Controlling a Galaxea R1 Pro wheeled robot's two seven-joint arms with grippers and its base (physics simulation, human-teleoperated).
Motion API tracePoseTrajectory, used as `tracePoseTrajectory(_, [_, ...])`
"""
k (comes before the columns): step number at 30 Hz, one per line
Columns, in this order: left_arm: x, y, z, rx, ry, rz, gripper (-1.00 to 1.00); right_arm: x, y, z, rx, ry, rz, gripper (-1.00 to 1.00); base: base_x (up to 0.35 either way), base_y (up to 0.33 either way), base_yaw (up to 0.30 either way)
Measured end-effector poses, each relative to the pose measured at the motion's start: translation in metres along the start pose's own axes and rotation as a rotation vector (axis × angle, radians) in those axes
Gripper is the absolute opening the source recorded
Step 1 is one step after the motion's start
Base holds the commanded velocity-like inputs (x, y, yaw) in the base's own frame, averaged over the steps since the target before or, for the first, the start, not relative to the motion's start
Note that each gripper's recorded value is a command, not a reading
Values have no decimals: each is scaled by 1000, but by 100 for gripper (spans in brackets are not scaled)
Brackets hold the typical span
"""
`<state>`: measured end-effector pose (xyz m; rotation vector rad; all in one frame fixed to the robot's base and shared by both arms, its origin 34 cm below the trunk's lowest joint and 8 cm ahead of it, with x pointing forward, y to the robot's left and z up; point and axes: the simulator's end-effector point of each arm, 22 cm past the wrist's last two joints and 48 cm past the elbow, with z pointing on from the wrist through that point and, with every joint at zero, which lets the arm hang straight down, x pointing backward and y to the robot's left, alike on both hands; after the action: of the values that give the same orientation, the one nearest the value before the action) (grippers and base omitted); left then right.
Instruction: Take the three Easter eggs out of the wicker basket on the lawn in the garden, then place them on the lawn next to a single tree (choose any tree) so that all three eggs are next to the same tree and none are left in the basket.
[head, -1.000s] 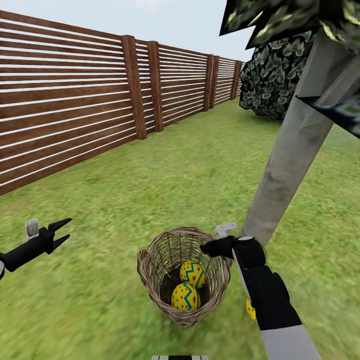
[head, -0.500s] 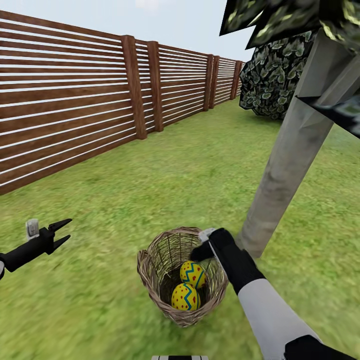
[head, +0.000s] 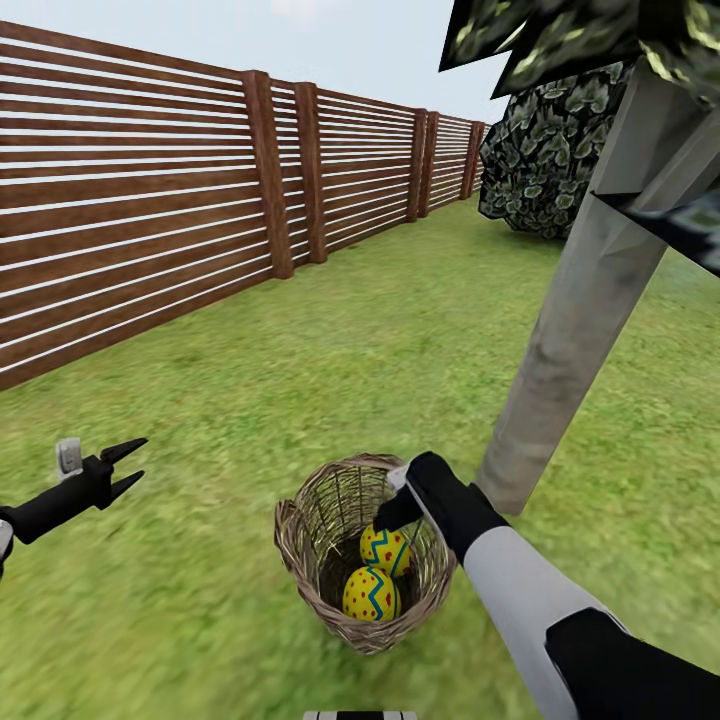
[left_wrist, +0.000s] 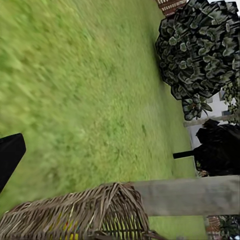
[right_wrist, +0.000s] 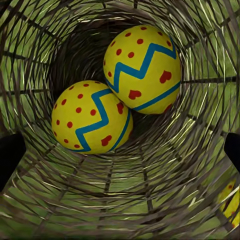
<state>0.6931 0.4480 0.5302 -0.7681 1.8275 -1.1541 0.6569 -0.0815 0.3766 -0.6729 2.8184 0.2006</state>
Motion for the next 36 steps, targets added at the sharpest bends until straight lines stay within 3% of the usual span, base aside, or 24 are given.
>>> tracePoseTrajectory(11, [7, 21, 6, -30, 14, -15, 100, 2, -3, 15, -14, 16, 5, 100, 0, 0, 0])
tracePoseTrajectory(14, [10, 28, 8, -39, 20, -21, 100, -5, -5, 17, 2, 4, -25, 100, 0, 0, 0])
tracePoseTrajectory(19, [10, 28, 8, -39, 19, -22, 100, -13, 1, 14, 79, 8, -195, 100, 0, 0, 0])
tracePoseTrajectory(20, [10, 28, 8, -38, 20, -22, 100, -14, 6, 14, 105, 17, -273, 100, 0, 0, 0])
tracePoseTrajectory(21, [10, 28, 8, -38, 20, -22, 100, -13, 10, 15, 107, 24, -305, 100, 0, 0, 0])
tracePoseTrajectory(26, [11, 28, 9, -38, 21, -22, 100, -4, 45, 20, 25, 47, -479, 100, 0, 0, 0])
tracePoseTrajectory(28, [11, 28, 9, -38, 21, -22, 100, -3, 51, 21, 4, 45, -580, 100, 0, 0, 0])
tracePoseTrajectory(31, [11, 28, 9, -38, 22, -22, 100, 3, 75, 18, -108, 47, -653, 100, 0, 0, 0])
tracePoseTrajectory(36, [14, 33, 11, -45, 26, -25, 100, 4, 76, 19, -134, 59, -681, 100, 0, 0, 0])
